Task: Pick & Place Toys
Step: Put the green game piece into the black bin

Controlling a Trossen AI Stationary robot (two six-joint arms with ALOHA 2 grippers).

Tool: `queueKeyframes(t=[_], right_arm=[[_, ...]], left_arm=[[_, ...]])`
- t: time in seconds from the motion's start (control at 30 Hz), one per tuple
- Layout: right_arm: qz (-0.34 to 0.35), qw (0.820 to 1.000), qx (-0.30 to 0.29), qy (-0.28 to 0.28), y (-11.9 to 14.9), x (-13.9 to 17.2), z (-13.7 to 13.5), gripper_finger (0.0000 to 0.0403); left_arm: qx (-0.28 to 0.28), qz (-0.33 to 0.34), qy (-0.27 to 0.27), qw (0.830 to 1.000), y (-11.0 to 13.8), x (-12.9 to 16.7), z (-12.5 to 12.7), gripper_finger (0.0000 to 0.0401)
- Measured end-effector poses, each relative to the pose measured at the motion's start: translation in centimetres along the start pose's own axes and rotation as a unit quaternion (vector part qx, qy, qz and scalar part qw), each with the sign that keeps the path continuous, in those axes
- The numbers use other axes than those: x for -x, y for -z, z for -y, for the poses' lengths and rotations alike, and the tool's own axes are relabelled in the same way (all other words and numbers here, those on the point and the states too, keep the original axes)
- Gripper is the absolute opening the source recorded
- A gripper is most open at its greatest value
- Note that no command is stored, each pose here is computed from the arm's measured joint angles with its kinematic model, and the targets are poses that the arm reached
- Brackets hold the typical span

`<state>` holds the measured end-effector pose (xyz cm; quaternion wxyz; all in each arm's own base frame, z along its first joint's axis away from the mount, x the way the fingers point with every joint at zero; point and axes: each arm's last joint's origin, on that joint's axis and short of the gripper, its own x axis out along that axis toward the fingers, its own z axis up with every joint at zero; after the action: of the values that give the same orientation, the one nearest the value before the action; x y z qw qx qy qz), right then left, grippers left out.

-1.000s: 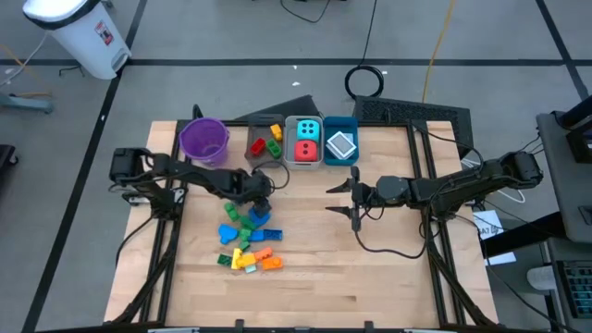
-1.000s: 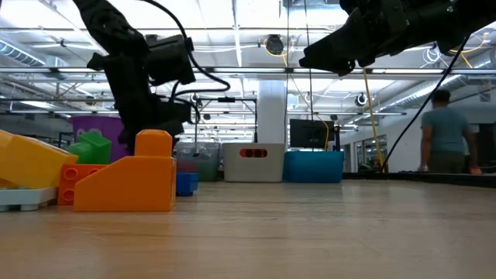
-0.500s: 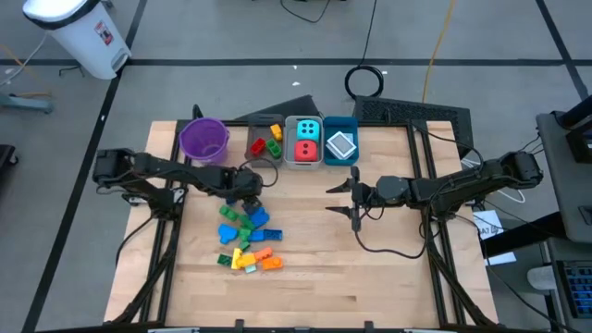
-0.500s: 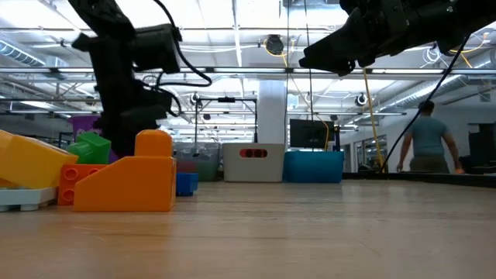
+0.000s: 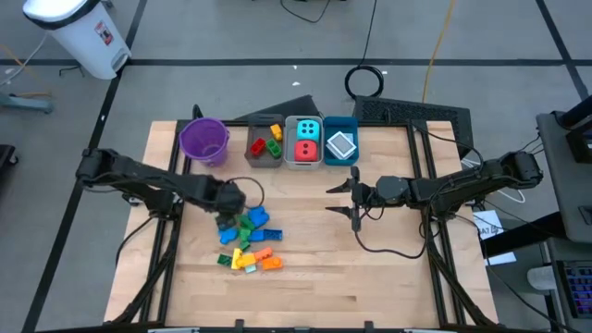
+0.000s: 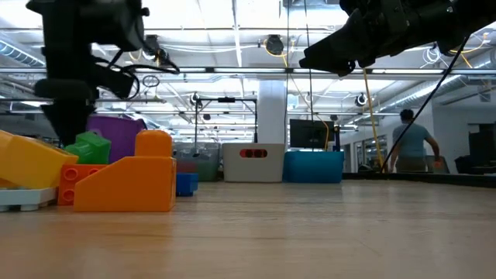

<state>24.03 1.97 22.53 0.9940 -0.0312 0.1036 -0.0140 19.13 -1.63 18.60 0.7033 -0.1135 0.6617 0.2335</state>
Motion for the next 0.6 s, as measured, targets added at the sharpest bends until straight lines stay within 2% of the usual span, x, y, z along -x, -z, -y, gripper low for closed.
queueKeyframes(t=[0.23,0.37,0.6], right_arm=[[0.000,1.000,0.000,0.000,0.0,0.0,0.0,0.0201],[0.000,1.000,0.000,0.000,0.0,0.0,0.0,0.0201],[0.000,1.000,0.000,0.000,0.0,0.0,0.0,0.0201]], left_arm=[[-0.030,-0.022,-0.016,0.999,0.7,-0.6,1.4,0.0296],[-0.067,-0.027,-0.047,0.996,0.5,-1.4,1.7,0.0296],[-0.093,-0.039,-0.090,0.991,-0.2,-2.9,2.0,0.0296]])
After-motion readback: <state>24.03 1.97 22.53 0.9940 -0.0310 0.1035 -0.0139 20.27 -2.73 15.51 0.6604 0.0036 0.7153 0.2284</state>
